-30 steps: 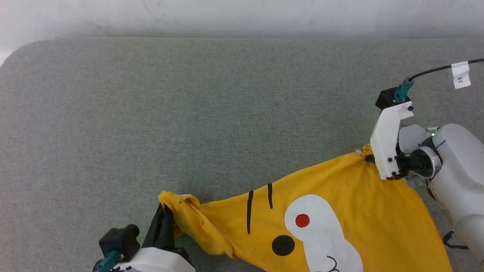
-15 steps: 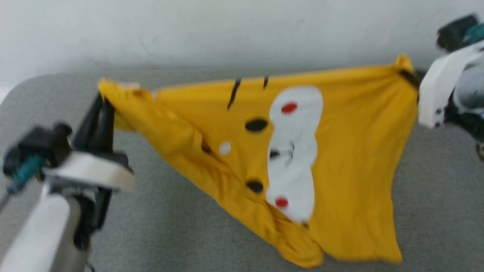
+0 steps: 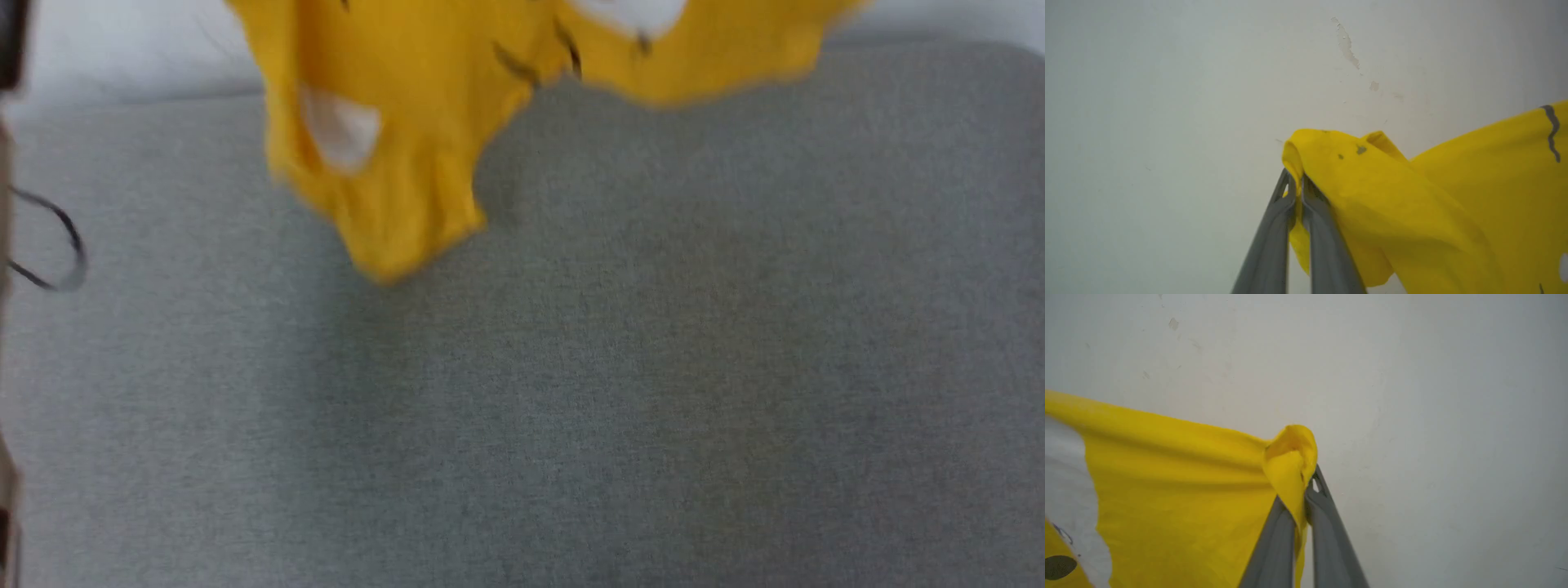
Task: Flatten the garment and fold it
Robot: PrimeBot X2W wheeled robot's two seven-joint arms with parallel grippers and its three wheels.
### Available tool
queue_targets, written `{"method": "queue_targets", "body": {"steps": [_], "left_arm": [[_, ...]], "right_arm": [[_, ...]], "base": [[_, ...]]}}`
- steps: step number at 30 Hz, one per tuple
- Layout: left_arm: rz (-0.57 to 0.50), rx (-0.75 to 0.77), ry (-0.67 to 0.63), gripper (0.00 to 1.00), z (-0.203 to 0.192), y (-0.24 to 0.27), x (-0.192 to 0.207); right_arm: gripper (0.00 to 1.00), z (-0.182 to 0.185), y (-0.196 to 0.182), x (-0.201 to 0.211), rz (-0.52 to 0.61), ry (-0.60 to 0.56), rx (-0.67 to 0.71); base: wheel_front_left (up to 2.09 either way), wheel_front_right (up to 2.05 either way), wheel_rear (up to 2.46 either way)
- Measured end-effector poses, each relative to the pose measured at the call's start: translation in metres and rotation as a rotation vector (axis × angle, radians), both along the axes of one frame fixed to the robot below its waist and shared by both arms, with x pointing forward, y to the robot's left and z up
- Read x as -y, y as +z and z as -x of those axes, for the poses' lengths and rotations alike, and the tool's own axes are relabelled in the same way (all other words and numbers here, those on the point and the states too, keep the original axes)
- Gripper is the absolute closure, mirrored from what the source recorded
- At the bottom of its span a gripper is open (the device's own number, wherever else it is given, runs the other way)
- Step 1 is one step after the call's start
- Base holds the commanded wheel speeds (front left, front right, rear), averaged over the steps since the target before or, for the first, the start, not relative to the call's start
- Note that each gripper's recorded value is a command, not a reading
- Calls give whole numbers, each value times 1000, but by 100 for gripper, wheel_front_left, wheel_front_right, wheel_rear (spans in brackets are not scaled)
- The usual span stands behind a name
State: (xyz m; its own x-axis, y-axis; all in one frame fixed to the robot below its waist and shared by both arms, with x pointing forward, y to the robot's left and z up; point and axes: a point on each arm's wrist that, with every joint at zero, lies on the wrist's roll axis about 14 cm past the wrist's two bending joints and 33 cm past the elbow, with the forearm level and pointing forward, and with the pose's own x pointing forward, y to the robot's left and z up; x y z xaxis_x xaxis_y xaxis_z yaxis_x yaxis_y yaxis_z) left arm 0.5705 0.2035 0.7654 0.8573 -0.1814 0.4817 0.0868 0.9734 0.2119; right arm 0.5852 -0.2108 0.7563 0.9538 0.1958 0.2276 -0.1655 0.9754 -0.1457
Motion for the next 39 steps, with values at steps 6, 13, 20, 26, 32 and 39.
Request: {"method": "queue_targets", "body": {"steps": [6, 13, 20, 26, 32, 39], "left_arm": [[-28, 40, 20, 100, -55, 9, 4], [-28, -116, 25, 100, -110, -74, 9], [18, -284, 27, 100, -131, -164, 9], [96, -382, 42, 100, -108, -211, -1], [169, -435, 62, 100, -41, -245, -7], [239, -573, 95, 100, 78, -299, -8]], "right_arm": [[100, -35, 4, 8, 1, -28, 109], [100, -76, -68, 8, 10, -32, 11], [100, -97, -152, -8, -9, 3, -143], [100, -77, -208, -25, -29, 54, -255], [100, -20, -254, -35, -54, 110, -361], [100, 68, -288, -36, -74, 158, -486]], "base": [[0, 0, 0], [0, 0, 0], [0, 0, 0], [0, 0, 0], [0, 0, 0], [0, 0, 0]]}}
